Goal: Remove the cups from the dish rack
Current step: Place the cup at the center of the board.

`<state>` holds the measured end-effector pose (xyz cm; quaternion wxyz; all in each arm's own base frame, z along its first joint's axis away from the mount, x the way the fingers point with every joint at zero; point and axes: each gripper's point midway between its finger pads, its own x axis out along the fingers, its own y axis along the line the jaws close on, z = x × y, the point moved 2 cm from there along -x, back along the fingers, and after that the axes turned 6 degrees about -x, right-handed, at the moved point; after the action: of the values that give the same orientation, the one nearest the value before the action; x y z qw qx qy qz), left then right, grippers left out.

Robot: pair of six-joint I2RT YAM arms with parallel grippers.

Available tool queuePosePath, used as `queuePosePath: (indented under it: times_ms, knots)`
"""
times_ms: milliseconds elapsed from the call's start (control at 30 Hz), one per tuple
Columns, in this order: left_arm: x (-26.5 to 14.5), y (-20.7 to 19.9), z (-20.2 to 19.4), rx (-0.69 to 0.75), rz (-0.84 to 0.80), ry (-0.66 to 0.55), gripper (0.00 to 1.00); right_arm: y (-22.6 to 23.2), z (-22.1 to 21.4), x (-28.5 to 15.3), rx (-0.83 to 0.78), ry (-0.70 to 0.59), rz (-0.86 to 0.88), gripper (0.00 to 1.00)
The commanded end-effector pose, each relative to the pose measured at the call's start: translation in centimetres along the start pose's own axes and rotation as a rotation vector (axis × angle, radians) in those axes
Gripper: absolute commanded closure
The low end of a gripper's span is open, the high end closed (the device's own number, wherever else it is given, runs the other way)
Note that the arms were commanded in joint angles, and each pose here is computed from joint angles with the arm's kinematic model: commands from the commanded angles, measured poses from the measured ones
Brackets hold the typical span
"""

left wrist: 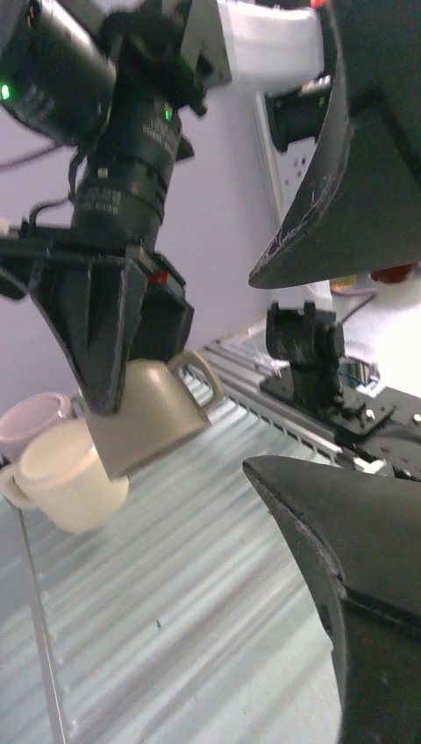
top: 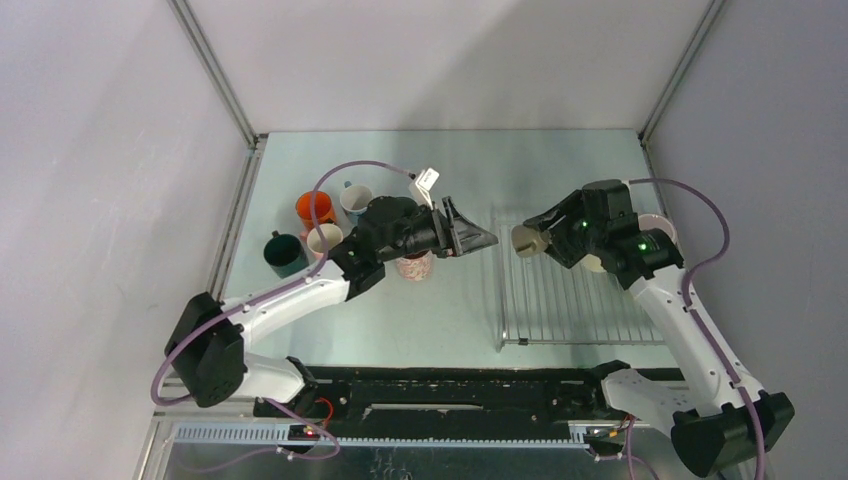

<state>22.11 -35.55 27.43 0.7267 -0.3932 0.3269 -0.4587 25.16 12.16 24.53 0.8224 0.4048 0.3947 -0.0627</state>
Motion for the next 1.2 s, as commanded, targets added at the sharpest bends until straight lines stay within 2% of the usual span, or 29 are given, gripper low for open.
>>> queuePosePath:
  times_ms: [0, 333, 767, 1167]
  knots:
    - [0.0, -2.9, 0.8, -0.057, -0.157, -0.018, 0.26, 5.2, 0.7, -1.6, -0.017, 0.012, 0.219, 0.64]
    - [0.7, -2.3, 1.8, -0.172, -0.212, -0.049, 0.36, 7.9, 0.4, -1.5, -0.028, 0.081, 0.335, 0.64]
    - [0.4, 0.0, 3.0, -0.201, -0.167, -0.097, 0.37, 9.5, 0.4, -0.9, -0.029, 0.139, 0.417, 0.63]
    - [-0.2, -3.6, 5.1, -0.173, -0.328, -0.112, 0.44, 11.1, -0.5, -1.9, -0.023, 0.226, 0.51, 0.63]
